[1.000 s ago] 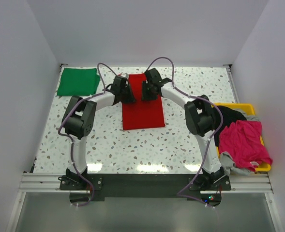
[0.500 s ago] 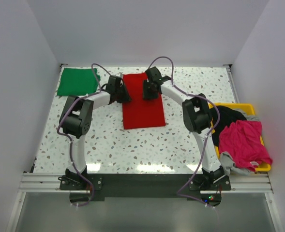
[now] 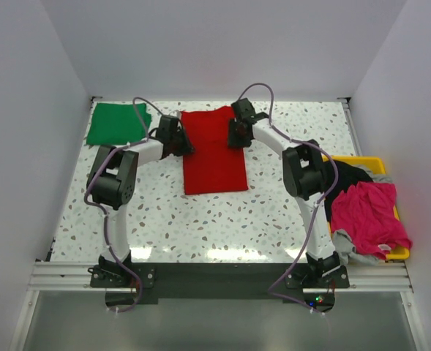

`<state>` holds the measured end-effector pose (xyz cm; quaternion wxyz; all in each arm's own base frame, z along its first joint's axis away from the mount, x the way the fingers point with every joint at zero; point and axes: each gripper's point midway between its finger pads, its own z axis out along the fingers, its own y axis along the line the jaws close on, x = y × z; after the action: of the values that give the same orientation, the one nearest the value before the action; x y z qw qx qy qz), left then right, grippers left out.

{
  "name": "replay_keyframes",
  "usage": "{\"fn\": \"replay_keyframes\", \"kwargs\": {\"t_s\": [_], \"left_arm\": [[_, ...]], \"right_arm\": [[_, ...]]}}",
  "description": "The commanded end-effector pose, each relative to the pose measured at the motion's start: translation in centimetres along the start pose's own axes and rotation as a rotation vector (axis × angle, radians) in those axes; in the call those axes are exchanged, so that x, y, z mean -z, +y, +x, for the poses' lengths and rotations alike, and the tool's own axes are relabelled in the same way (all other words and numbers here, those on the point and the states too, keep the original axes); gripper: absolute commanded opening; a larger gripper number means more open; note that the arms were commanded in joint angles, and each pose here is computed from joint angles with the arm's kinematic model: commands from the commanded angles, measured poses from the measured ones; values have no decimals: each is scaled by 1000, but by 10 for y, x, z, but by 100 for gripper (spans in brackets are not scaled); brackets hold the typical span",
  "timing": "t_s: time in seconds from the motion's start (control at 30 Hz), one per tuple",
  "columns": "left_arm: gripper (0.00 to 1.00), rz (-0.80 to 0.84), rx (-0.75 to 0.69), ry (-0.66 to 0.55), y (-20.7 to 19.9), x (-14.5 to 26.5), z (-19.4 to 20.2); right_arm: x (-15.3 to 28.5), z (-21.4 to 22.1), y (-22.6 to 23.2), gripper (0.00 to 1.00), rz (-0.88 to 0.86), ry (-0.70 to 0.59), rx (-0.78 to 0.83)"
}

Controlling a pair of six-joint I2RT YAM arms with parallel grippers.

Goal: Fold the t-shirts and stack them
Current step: Fold the tshirt

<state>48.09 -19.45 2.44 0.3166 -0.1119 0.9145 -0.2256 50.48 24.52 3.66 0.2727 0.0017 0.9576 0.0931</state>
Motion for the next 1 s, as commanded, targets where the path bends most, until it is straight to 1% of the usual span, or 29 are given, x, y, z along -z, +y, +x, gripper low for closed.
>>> {"fn": "replay_keyframes", "kwargs": {"t_s": [0.0,0.1,0.13,0.17,0.23,0.27,0.3,0.37,0.4,0.43,0.47,0.5,0.53,0.57,0.6,0.63,0.67,0.7,0.73,0.77,0.8,0.83,0.87,0.9,0.97], "left_arm": [[18,-64,21,11,25,-1,12],[17,-74,52,33,31,3,26],[17,-56,54,16,29,4,24],[17,-66,58,31,34,6,34],[17,-58,67,14,32,13,35],[17,-67,76,32,39,16,47],[17,-48,80,16,33,21,46],[17,-47,86,25,37,27,61],[17,-37,87,17,32,32,62],[17,-35,90,17,32,35,65],[17,-51,94,35,38,39,79],[17,-28,90,20,30,46,79],[17,-25,88,18,29,50,83],[17,-43,88,27,36,55,96],[17,-28,87,16,30,62,98],[17,-41,87,35,37,67,113],[17,-26,87,17,33,75,113],[17,-25,81,24,31,80,121],[17,-29,80,18,32,85,124],[17,-26,84,13,34,95,133],[17,-20,75,15,32,101,140],[18,-37,76,26,41,107,153],[18,-9,79,9,33,115,153],[18,-6,82,8,34,119,157],[19,-13,94,12,42,127,165]], "right_arm": [[-8,22,-4,44,16,36,9],[-7,30,-8,43,16,45,2],[-10,42,-12,43,20,63,0],[-8,46,-13,43,20,66,-5],[-2,62,-19,43,24,88,-13],[-1,62,-19,43,16,74,-20],[-2,80,-25,43,26,106,-26],[6,82,-23,43,1,93,-40],[7,97,-28,43,8,122,-38],[10,103,-28,43,4,131,-39],[17,101,-26,43,-7,116,-40],[19,121,-30,43,7,146,-28],[22,127,-31,43,8,150,-26],[32,126,-24,43,-19,129,-34],[33,148,-32,43,-11,165,-32],[37,152,-31,43,-20,157,-30],[47,153,-29,43,-32,141,-35],[51,173,-38,43,-18,169,-34],[57,181,-37,42,-39,176,-33],[70,177,-30,42,-68,136,-24],[74,199,-38,43,-54,163,-11],[79,205,-39,43,-56,161,1],[85,209,-38,43,-62,160,8],[93,219,-42,43,-70,170,7],[101,222,-43,43,-87,166,6]]}}
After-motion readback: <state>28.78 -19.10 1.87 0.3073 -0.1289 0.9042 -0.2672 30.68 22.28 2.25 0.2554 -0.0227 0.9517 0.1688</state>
